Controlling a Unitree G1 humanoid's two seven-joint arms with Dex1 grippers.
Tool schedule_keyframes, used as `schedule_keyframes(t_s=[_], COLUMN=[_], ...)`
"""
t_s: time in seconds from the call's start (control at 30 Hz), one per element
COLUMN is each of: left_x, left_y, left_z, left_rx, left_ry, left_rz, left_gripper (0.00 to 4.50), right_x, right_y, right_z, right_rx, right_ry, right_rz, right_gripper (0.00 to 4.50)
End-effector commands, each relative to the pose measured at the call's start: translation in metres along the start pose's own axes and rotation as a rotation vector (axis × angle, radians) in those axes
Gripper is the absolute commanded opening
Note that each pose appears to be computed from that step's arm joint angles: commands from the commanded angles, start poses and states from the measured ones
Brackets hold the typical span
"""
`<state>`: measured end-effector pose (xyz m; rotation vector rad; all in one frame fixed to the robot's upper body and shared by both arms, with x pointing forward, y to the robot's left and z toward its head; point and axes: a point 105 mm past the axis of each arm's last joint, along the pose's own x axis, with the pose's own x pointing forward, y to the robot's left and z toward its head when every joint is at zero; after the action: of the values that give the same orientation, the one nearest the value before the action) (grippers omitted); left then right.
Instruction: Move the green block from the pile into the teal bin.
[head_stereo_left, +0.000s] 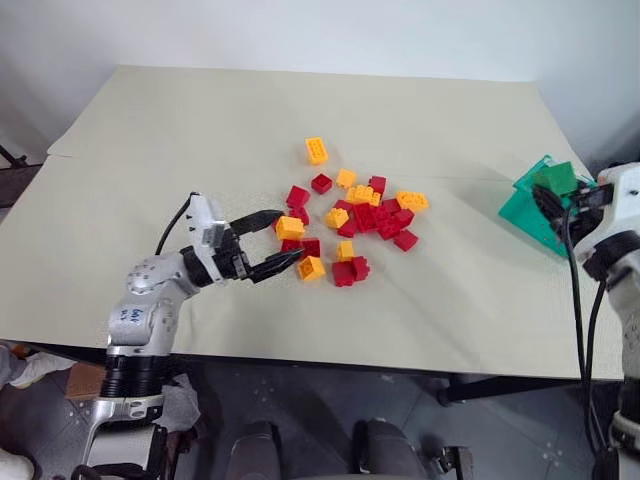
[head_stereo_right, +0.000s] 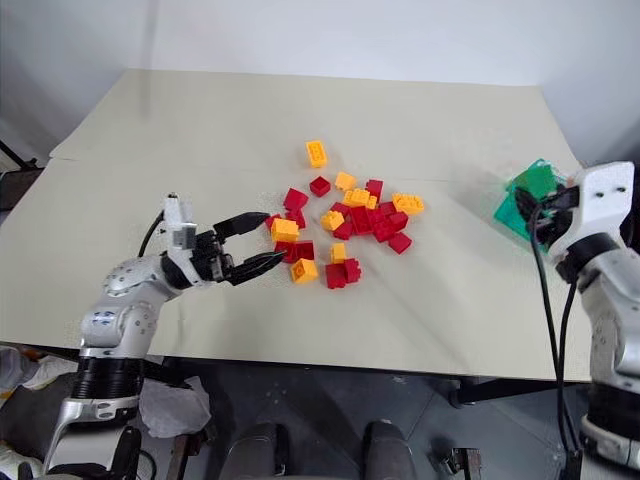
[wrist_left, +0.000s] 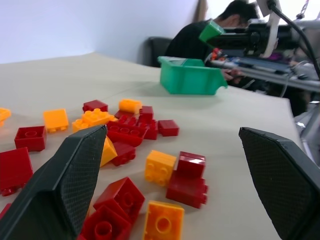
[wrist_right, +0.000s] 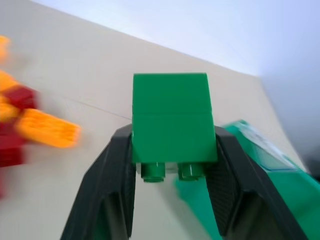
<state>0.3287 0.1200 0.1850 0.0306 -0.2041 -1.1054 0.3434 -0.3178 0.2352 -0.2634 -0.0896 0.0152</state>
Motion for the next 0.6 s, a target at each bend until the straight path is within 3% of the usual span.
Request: schedule_keyframes(t_s=[0.03,0.27,0.53,0.6], left_x=[0.004,0.001,-0.007,-0.009], left_y=[0.002,-0.002,-0.004,-0.004], left_z=[0.008,0.011,0.012,0.013], left_rx=[0.066,0.079,0.080,0.081], left_ry=[0.006,-0.004,-0.002,-0.003], left_rz=[0.032,0.038,0.053,0.054], left_gripper=[4.50,4.50,4.50,4.50], right_x=[0.011,0.038,0.044,0.044], right_y=[-0.033,-0.056,-0.066,-0.068], right_z=[-0.004,-0.019,-0.014,-0.009], right_rx=[-0.022,0.045,0.037,0.027], right_ry=[0.064,0.120,0.088,0.063], right_rz=[-0.128,-0.181,-0.163,-0.154], right_gripper=[1.50,1.50,4.23,4.47])
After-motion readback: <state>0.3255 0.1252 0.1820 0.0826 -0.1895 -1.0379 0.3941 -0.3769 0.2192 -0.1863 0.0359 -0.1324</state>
